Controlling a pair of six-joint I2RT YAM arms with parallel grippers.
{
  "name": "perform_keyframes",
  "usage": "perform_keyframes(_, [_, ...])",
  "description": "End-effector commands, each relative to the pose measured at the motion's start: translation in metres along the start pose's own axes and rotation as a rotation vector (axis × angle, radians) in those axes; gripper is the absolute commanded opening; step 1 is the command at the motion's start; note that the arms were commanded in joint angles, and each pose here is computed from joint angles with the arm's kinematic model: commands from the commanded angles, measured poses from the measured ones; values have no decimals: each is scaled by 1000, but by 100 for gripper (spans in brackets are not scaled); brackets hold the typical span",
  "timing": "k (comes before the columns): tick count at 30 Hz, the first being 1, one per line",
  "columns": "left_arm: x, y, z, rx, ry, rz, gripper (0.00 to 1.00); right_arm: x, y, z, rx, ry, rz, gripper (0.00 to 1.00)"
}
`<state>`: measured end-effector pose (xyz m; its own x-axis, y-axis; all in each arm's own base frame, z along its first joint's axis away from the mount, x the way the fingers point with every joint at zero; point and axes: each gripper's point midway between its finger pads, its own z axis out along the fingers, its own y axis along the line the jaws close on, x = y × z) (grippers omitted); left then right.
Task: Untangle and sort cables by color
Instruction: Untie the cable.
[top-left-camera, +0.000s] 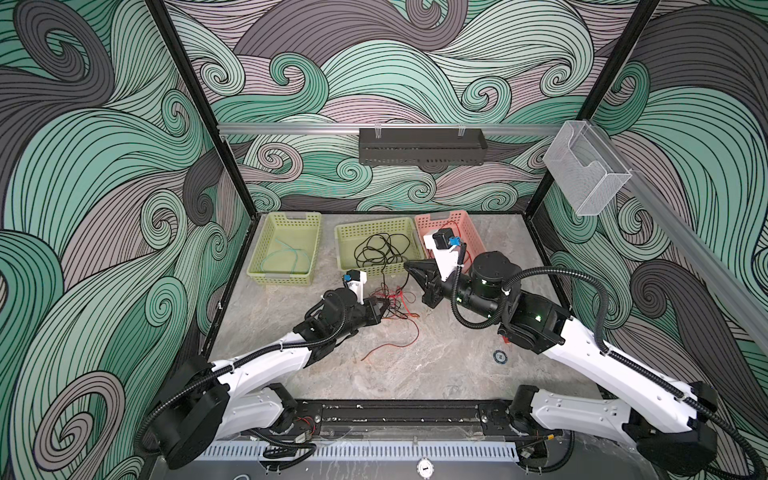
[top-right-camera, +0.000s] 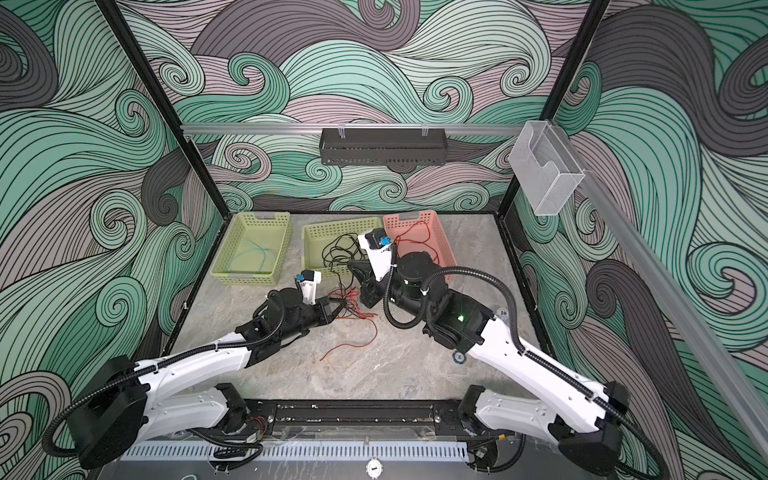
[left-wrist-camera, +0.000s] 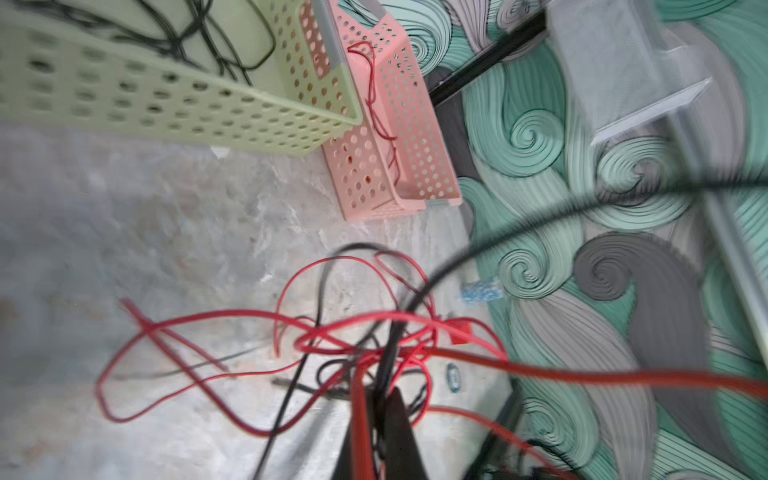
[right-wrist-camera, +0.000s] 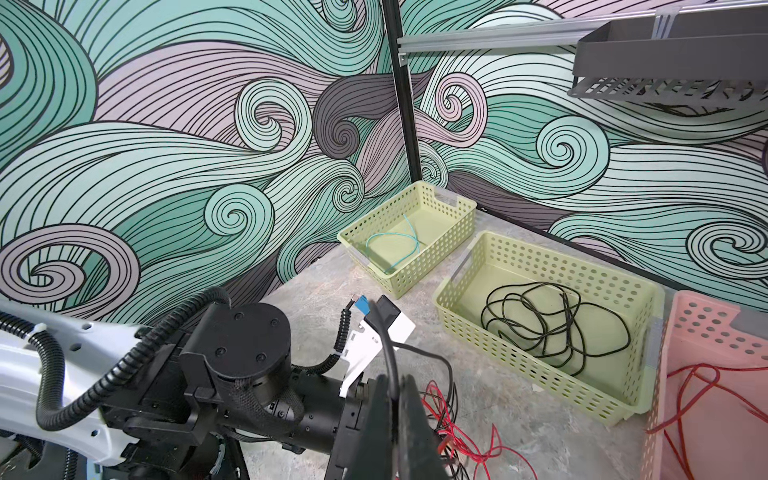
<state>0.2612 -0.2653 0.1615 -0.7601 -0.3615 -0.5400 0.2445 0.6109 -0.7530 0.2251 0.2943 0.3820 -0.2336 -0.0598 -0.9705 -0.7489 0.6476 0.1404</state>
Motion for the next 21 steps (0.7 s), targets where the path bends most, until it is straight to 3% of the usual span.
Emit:
perform_keyframes(1, [-7,0,-7,-20,-39,40,0,-20,-26,-22,142,-71,-55,0])
perform_keyframes(4, [-5,16,-17,-95,-46,59,0,-34,-68,-47,311,-123,-38,0])
perform_keyframes(10, [0,45,-44,-198,-71,84,0,-39,-154,-109,585,-232,144,0])
perform_keyframes(16, [-7,64,-79,-298,-111,126,0,-23,-172,-113,597,-199,210,0])
perform_keyframes(19, [-12,77,-95,-342,-171,113,0,-27,-184,-129,668,-238,215,0])
perform_keyframes(21, [-14,86,-104,-365,-205,92,0,-31,-182,-129,627,-260,240,0])
